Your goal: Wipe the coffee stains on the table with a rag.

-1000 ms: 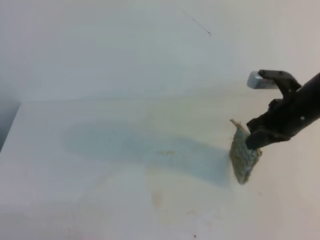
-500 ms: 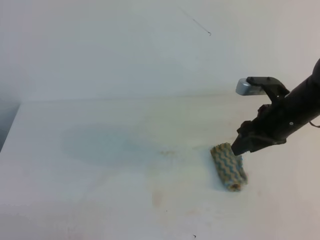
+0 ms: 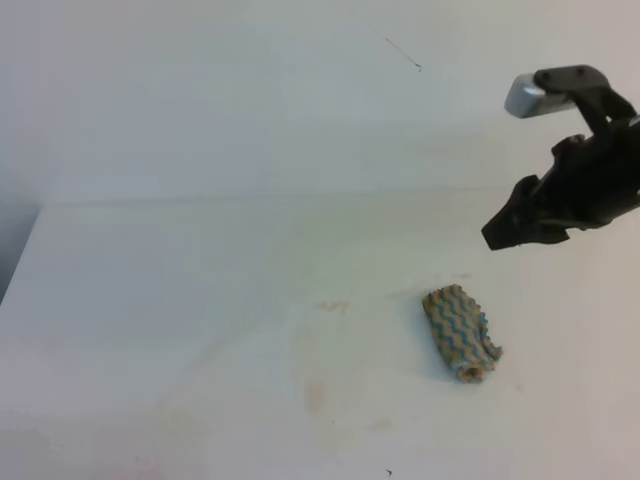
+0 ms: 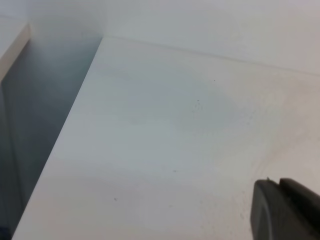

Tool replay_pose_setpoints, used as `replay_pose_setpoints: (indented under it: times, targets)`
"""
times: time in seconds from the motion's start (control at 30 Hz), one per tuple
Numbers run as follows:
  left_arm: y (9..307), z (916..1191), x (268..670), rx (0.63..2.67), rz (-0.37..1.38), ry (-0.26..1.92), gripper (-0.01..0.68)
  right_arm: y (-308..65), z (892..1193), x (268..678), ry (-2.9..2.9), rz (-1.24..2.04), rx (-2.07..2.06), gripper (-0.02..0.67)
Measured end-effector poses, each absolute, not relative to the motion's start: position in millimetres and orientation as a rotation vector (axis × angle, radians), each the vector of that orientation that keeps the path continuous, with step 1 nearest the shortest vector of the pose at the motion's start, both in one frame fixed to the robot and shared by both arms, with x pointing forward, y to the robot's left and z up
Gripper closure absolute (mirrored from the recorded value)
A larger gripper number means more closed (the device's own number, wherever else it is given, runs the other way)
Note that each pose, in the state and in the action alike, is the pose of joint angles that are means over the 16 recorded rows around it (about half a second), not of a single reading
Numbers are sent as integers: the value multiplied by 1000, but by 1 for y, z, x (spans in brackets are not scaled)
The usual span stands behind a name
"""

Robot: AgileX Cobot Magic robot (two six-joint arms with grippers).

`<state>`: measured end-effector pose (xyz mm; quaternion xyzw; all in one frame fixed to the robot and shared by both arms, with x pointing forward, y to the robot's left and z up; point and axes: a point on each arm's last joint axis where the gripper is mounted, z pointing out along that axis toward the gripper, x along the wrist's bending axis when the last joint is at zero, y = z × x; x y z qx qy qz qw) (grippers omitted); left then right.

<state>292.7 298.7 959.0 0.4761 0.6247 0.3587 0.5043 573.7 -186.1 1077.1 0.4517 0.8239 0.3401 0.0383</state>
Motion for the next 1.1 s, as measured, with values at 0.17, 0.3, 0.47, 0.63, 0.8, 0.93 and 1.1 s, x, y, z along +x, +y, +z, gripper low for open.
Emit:
replay_pose_setpoints:
  times: [0.17, 0.3, 0.47, 0.63, 0.8, 0.93, 1.1]
  targets:
    - [299, 959, 293, 1149, 866, 1508, 674, -192, 1112, 546, 2471, 1104, 1328, 569]
    - [299, 959, 293, 1149, 866, 1508, 674, -199, 1131, 517, 2413, 1136, 1305, 639]
    - [299, 959, 293, 1149, 866, 1508, 674, -211, 1141, 474, 2311, 1163, 1305, 646]
    - [299, 959, 293, 1149, 866, 1508, 674, -225, 1140, 433, 2179, 1195, 1294, 646]
    - [299, 959, 293, 1149, 866, 1508, 674, -236, 1137, 401, 2057, 1232, 1254, 646]
    - [299, 959, 293, 1149, 866, 1508, 674, -241, 1139, 387, 1977, 1264, 1217, 647]
    - [299, 959, 293, 1149, 866, 1508, 674, -244, 1144, 379, 1935, 1280, 1184, 648]
